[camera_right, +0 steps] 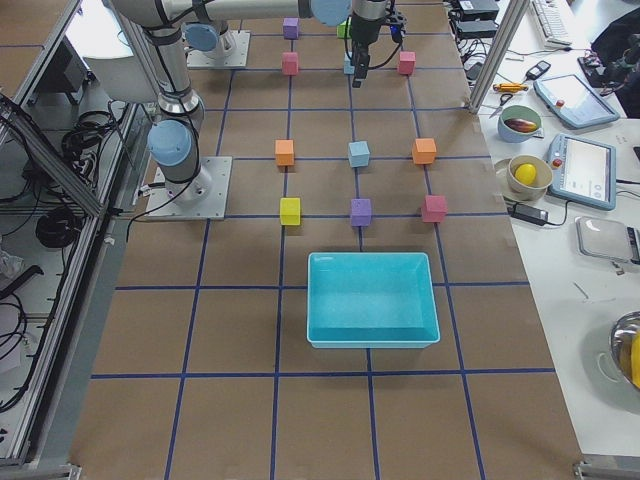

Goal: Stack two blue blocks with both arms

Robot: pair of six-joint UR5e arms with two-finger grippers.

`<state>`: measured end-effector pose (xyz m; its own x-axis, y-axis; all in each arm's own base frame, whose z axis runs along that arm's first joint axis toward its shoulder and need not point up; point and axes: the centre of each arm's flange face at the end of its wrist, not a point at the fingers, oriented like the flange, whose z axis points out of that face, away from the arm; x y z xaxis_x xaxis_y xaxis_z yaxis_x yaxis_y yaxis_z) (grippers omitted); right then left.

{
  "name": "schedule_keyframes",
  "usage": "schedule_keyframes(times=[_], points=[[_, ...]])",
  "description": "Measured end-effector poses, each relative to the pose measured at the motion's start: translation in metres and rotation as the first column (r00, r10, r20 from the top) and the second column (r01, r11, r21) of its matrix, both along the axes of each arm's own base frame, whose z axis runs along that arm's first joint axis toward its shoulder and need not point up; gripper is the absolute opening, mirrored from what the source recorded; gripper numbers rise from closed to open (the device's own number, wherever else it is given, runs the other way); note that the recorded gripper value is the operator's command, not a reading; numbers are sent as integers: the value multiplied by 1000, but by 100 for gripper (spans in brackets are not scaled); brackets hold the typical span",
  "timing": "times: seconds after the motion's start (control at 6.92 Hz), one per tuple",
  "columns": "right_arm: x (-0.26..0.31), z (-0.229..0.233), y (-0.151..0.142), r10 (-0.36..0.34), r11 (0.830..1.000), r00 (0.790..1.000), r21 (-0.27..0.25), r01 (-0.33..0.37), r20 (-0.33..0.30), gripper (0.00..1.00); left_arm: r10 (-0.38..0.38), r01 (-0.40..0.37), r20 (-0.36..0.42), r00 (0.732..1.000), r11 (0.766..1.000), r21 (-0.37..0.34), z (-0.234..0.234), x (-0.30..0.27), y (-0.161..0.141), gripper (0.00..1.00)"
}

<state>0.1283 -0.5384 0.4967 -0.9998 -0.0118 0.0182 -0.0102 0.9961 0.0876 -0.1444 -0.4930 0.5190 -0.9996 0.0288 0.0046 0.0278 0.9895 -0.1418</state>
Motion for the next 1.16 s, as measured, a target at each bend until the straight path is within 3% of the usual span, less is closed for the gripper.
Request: schedule_keyframes(times=[0.29,0.58,0.87,1.16], points=[[0,0,0,0,1000,1000,1,0,0,100,9,-9,0,1000,1000,10,-4,1,-3,100],[0,-1,0,1,1000,1000,2,-1,1,100,17,-17,-3,1000,998,62,-38,2,-28,100],[0,-4,-2,3,1000,1000,6,-3,4,100,12,-12,-1,1000,994,110,-98,2,-64,100],[-2,-31,-15,8,999,1000,46,-8,2,100,10,-11,5,1000,990,140,-177,3,-76,100]])
